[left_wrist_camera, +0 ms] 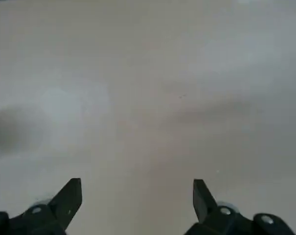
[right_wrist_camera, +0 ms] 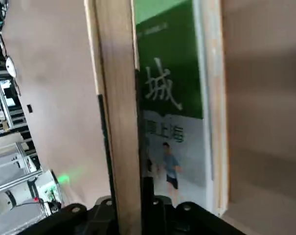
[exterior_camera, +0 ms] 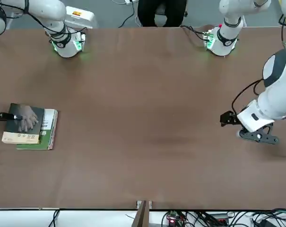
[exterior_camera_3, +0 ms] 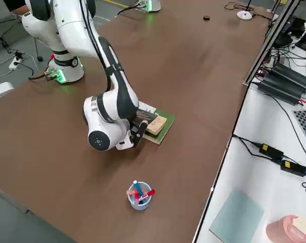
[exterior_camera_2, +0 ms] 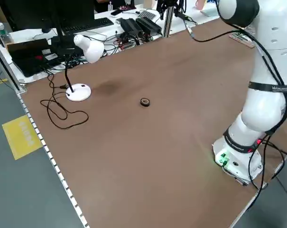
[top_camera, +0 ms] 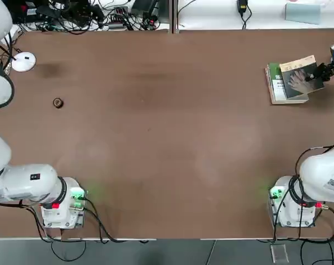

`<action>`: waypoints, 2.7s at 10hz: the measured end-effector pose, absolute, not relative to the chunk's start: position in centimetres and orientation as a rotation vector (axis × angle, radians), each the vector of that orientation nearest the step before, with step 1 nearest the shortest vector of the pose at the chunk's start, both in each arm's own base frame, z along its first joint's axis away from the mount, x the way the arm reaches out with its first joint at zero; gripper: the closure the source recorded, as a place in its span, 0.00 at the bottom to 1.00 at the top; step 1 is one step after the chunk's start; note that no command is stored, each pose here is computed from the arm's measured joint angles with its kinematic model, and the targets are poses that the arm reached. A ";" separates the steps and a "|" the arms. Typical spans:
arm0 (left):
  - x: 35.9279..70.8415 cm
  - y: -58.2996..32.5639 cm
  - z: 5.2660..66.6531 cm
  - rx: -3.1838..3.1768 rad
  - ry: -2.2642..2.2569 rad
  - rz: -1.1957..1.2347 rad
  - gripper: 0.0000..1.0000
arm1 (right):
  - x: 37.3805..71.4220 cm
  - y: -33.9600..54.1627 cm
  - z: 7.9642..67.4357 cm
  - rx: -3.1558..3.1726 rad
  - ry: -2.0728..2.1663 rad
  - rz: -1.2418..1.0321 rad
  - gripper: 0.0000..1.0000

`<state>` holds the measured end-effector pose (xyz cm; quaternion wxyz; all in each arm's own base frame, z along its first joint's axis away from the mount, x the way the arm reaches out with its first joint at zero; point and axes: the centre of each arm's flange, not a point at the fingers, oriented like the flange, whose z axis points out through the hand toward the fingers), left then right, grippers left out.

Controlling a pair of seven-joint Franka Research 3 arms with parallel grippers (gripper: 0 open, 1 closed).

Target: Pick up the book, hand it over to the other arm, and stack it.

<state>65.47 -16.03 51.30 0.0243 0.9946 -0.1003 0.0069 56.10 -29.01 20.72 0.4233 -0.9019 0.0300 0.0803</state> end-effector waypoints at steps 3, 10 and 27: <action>64.0 -14.1 51.3 3.063 -0.264 -0.036 0.00 | 55.5 -28.8 19.2 -2.220 0.133 0.173 0.84; 60.1 -9.0 51.3 3.101 -0.231 -0.086 0.00 | 56.0 -26.7 18.1 -2.213 0.142 0.157 0.84; 50.9 -5.8 59.3 3.134 -0.160 -0.159 0.00 | 57.4 -25.5 18.4 -2.257 0.117 0.140 0.84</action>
